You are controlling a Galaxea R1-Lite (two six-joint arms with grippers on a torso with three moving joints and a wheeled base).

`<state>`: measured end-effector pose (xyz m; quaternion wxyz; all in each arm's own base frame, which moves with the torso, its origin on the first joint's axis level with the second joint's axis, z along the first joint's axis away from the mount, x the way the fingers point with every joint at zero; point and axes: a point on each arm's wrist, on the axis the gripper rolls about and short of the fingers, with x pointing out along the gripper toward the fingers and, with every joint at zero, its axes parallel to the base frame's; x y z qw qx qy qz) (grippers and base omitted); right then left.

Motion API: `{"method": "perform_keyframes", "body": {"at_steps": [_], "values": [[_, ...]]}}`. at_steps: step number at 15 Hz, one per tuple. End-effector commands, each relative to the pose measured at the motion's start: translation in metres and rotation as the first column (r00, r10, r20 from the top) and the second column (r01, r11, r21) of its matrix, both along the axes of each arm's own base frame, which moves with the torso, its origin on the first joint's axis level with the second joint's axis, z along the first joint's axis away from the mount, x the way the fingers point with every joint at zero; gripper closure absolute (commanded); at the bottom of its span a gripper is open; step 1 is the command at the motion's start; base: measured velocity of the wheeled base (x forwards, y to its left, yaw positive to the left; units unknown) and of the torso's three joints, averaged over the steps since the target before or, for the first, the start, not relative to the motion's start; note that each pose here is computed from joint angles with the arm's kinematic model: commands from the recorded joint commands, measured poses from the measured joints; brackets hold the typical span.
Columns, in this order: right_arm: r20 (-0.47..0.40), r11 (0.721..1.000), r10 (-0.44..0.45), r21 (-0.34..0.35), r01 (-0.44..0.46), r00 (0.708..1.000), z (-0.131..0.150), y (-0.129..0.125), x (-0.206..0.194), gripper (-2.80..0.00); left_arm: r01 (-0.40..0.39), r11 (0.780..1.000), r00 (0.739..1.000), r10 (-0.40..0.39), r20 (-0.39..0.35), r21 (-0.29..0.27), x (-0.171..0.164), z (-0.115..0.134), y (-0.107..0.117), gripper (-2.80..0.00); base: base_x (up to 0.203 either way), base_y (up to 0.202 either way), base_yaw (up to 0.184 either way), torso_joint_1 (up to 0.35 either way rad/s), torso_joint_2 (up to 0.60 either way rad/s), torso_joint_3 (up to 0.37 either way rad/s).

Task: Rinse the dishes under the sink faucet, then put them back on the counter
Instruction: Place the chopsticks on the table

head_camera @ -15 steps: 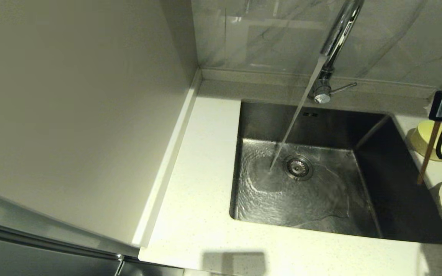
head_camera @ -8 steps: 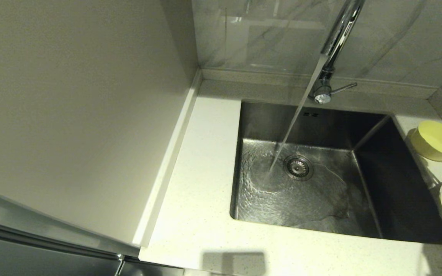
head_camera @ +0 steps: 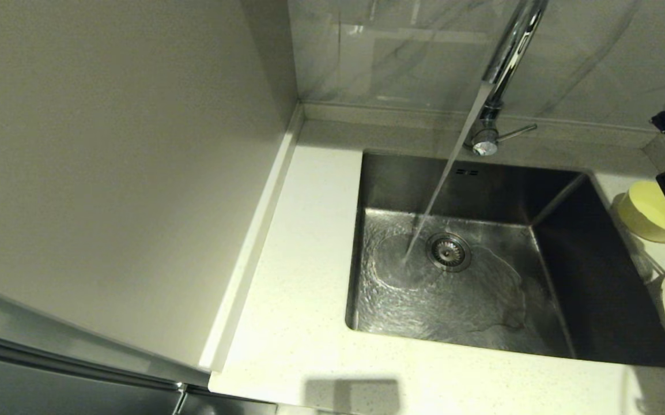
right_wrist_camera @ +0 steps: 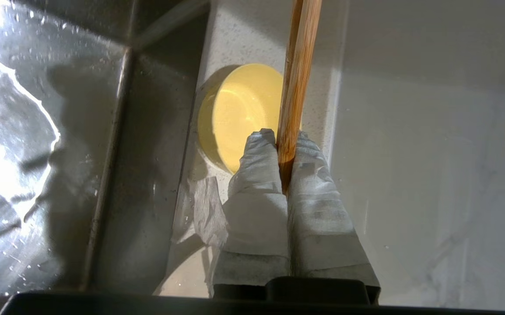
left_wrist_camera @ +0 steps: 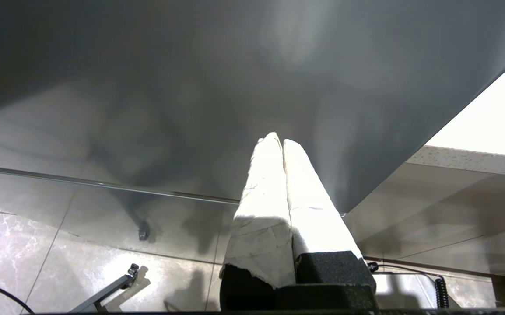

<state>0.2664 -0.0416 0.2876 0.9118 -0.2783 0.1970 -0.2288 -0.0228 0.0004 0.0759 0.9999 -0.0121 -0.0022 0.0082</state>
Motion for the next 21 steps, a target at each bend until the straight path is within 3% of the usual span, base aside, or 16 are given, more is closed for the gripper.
{"method": "perform_keyframes", "body": {"at_steps": [1, 3, 6, 9, 21], "values": [[-0.036, 1.0, 0.002, -0.005, -0.002, 0.999, -0.009, -0.001, 0.009, 0.0, 0.0, 1.0, 1.0, 0.0, 0.002, 0.0, 0.0, 0.0, 0.0, 0.0, 0.0, 0.0, 0.0, 0.0, 0.0, 0.0], [-0.036, 1.0, 0.005, -0.019, -0.006, 0.999, -0.016, -0.002, 0.022, 0.0, 0.0, 1.0, 1.0, 0.0, 0.002, 0.0, 0.0, 0.0, 0.0, 0.0, 0.0, 0.0, 0.0, 0.0, 0.0, 0.0], [-0.001, 0.992, 0.027, -0.123, -0.027, 1.0, -0.024, -0.006, 0.05, 0.0, 0.0, 1.0, 1.0, 0.0, 0.002, 0.0, 0.0, 0.0, 0.0, 0.0, 0.0, 0.0, 0.0, 0.0, 0.0, 0.0], [-0.006, 0.983, 0.031, -0.183, -0.032, 0.999, -0.033, -0.009, 0.077, 0.0, 0.0, 1.0, 1.0, 0.0, 0.002, 0.0, 0.0, 0.0, 0.0, 0.0, 0.0, 0.0, 0.0, 0.0, 0.0, 0.0], [-0.019, 0.947, -0.173, -0.279, 0.161, 0.985, -0.031, -0.033, 0.107, 0.0, 0.0, 1.0, 1.0, 0.0, 0.002, 0.0, 0.0, 0.0, 0.0, 0.0, 0.0, 0.0, 0.0, 0.0, 0.0, 0.0]]}}
